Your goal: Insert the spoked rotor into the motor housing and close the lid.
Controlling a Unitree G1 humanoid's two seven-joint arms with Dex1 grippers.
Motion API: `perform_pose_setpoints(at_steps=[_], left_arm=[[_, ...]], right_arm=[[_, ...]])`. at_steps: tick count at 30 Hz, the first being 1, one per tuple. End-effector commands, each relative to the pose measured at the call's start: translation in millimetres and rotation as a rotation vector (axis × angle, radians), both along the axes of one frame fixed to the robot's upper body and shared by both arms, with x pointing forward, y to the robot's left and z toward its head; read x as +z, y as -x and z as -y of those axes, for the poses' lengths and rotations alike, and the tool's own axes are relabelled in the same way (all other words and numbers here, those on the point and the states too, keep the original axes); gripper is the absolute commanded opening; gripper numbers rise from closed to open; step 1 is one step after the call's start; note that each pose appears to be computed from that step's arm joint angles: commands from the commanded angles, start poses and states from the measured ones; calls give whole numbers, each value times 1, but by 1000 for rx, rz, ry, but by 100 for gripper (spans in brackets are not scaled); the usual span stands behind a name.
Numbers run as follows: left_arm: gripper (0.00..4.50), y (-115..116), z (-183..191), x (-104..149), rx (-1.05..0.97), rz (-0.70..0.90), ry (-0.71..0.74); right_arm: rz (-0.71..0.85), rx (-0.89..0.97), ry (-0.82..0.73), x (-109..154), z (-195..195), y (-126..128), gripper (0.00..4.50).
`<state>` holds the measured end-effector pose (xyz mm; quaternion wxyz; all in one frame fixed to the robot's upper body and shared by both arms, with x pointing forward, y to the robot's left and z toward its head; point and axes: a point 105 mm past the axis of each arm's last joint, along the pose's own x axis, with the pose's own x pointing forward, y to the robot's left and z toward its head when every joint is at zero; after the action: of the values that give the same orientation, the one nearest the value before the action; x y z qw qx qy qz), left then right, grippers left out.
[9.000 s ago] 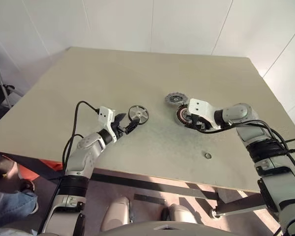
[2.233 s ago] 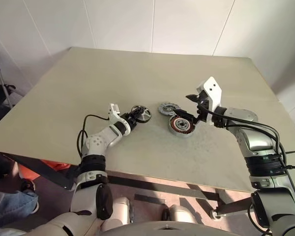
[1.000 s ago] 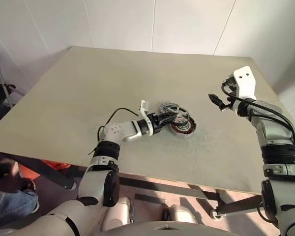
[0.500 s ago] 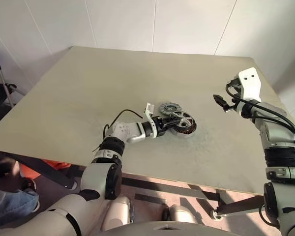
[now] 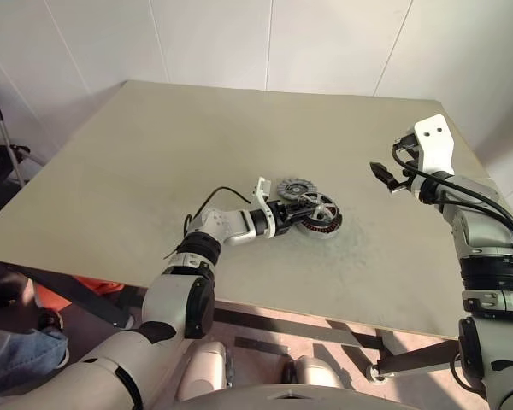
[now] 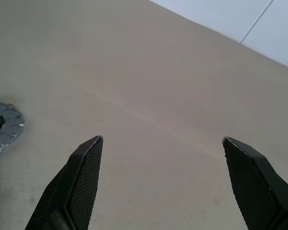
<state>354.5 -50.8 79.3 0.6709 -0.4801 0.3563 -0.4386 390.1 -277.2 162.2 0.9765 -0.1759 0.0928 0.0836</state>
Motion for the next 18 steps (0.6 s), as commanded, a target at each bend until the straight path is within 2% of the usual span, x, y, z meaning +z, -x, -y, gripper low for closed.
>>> perform_pose_setpoints(at_steps=[1,2,12,18], left_arm=[[291,4,18,9,-43,32,-15],[319,4,18,9,-44,32,-17],[319,-11,-7,24,14,77,0],[319,-15,-30,35,60,114,17]], right_arm=[[67,23,8,19,-7,0,450],[67,28,7,19,-8,1,450],[60,99,2,17,-23,3,450],[57,338,-37,16,-66,23,450]])
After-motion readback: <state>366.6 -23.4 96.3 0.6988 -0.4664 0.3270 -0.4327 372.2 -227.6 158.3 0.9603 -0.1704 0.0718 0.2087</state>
